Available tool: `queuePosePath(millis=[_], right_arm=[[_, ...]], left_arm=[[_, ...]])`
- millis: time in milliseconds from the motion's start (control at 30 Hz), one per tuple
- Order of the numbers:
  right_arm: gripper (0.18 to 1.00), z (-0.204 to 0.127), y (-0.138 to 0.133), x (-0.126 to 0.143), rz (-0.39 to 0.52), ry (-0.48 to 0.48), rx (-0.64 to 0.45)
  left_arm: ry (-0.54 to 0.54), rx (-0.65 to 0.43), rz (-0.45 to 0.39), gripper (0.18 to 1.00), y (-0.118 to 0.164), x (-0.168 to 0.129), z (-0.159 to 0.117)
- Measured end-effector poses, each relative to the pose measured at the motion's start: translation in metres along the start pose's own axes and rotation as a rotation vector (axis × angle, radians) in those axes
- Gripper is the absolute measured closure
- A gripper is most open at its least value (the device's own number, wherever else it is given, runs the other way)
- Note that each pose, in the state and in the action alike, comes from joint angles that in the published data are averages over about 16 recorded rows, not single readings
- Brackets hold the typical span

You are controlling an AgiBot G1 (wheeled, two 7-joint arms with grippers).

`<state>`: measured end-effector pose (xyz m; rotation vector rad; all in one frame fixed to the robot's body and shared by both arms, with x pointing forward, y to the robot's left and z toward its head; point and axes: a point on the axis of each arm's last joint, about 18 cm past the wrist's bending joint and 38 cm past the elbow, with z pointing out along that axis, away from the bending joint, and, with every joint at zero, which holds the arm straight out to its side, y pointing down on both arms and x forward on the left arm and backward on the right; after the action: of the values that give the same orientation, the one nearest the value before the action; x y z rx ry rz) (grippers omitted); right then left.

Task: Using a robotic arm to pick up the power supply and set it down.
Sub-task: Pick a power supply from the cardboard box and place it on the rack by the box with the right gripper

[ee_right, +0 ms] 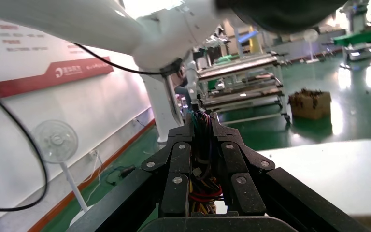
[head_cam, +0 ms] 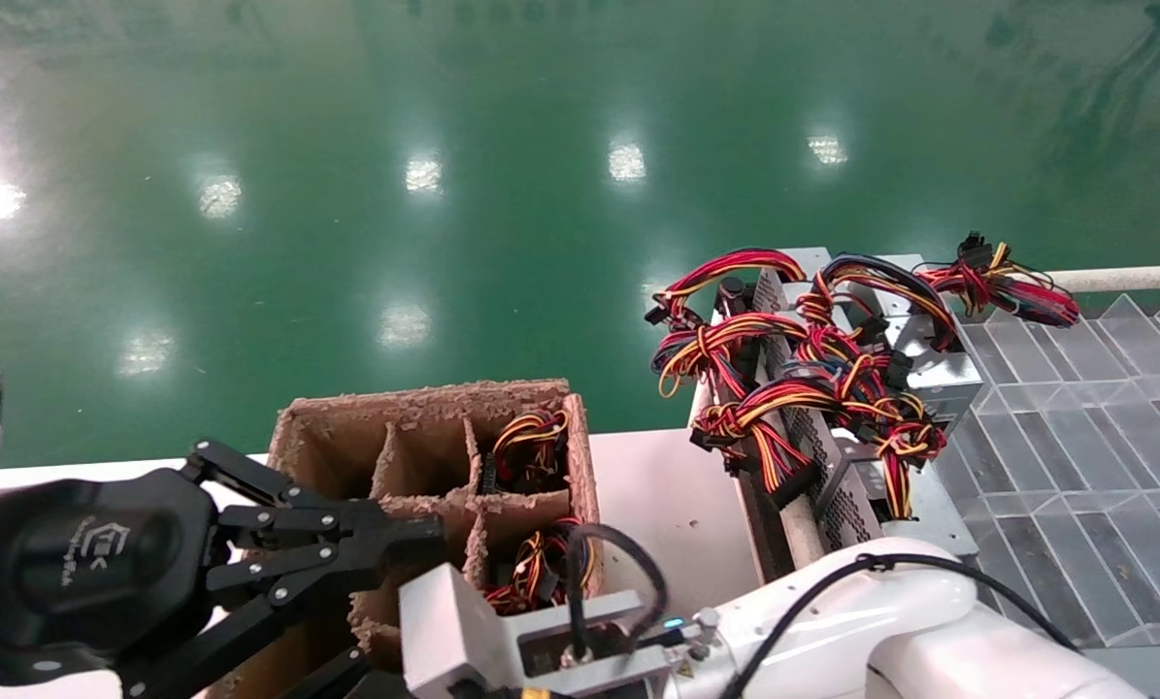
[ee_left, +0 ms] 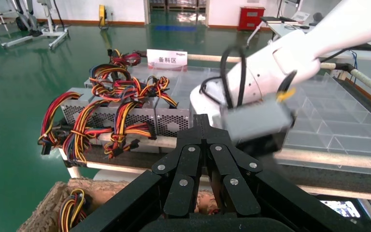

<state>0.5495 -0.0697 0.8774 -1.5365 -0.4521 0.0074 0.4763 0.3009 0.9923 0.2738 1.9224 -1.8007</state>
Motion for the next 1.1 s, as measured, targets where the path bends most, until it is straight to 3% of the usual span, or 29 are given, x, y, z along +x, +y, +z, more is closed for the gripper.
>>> queuePosePath(millis=[567, 1100], right_arm=[[0.945, -0.047, -0.074, -0.037, -0.138, 0.044, -0.043], [0.946, -0.073, -0.156, -0.062, -0.264, 0.114, 0.018]], left_arm=[[0.000, 0.000, 0.000, 0.993, 0.000, 0.000, 0.000], [0.000, 0.000, 0.000, 0.993, 0.000, 0.000, 0.000]])
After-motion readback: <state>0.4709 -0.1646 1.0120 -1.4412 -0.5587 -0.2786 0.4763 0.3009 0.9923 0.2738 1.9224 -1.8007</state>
